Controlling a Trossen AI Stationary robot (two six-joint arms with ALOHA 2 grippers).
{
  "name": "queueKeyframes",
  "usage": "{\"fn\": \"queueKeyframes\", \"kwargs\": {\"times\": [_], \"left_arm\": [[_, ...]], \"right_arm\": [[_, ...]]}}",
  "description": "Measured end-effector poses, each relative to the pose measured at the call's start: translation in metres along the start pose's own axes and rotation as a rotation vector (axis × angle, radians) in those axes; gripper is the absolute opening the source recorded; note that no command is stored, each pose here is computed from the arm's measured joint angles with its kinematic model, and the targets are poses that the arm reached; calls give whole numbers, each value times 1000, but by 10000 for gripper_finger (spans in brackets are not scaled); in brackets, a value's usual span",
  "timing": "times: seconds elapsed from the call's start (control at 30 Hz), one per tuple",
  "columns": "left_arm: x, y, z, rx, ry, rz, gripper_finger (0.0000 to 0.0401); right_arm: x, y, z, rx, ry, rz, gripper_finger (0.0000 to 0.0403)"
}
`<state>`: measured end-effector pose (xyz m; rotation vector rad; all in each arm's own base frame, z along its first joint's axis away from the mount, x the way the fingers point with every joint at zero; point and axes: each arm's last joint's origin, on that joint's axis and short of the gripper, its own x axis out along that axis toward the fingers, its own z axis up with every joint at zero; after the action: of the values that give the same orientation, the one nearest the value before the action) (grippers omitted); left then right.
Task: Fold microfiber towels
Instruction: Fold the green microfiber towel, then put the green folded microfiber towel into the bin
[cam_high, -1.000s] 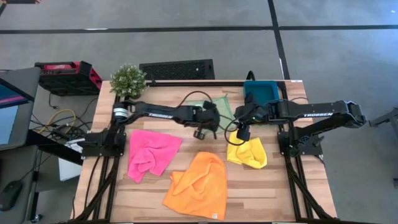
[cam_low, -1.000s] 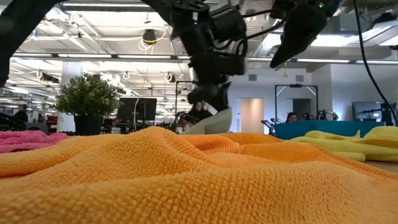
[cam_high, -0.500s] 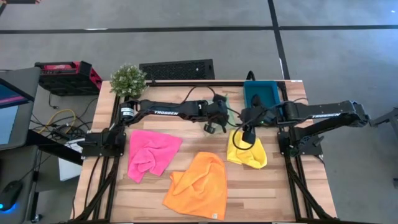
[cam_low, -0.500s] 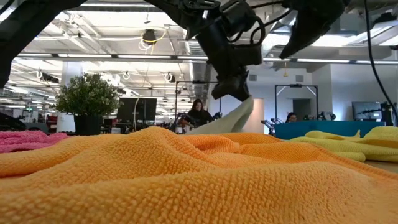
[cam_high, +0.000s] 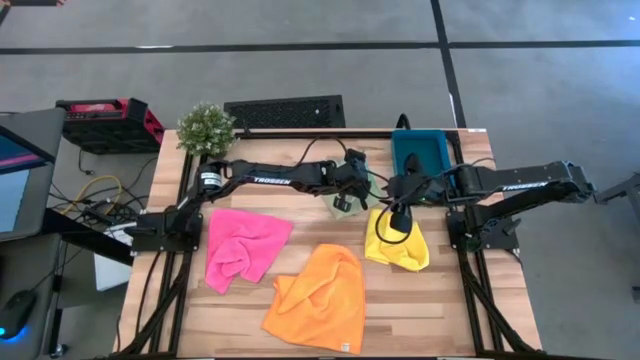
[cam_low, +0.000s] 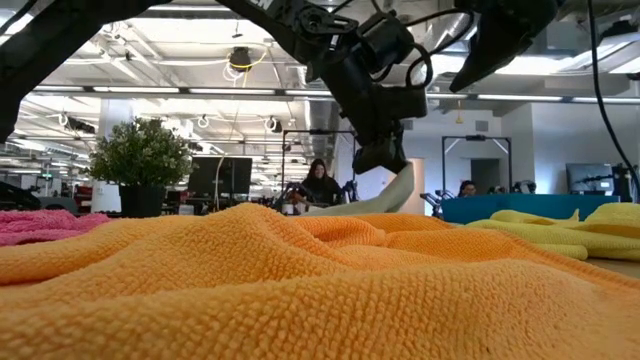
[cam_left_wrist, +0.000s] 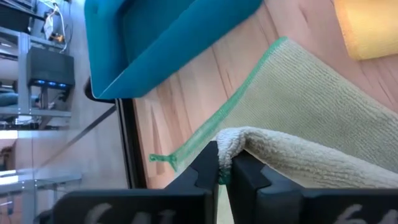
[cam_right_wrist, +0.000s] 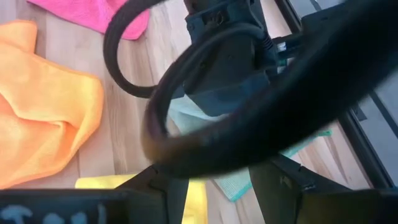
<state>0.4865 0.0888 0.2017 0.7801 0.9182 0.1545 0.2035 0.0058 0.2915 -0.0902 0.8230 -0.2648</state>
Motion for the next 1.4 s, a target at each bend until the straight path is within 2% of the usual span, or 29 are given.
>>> {"fn": "queueKeyframes", "kwargs": {"times": [0.4, 0.6, 0.7, 0.87, 0.97, 1.1, 1.2, 1.4], "left_arm": [[0, -1, 1, -28, -3, 0, 131], [-14, -5, 6, -107, 15, -29, 157], [-39, -3, 6, -165, 32, -126, 159], [-83, -1, 4, -298, 38, -360, 160], [-111, -4, 7, -326, 43, -448, 160], [-147, -14, 13, -295, 76, -491, 160], [-176, -15, 15, -320, 80, -504, 160], [-227, -17, 13, -404, 121, -421, 160]], "right_arm": [[0, 0, 0, -3, 0, 0, 182], [1, -2, 0, 6, 3, -8, 182], [1, -4, 0, 32, 2, -12, 182], [3, -9, 0, 118, 7, -24, 182], [9, -16, 2, 186, 14, -47, 182], [24, -27, 2, 266, 71, -3, 182], [40, -36, 1, 313, 122, 8, 182], [77, -58, -1, 427, 193, 13, 182]]}}
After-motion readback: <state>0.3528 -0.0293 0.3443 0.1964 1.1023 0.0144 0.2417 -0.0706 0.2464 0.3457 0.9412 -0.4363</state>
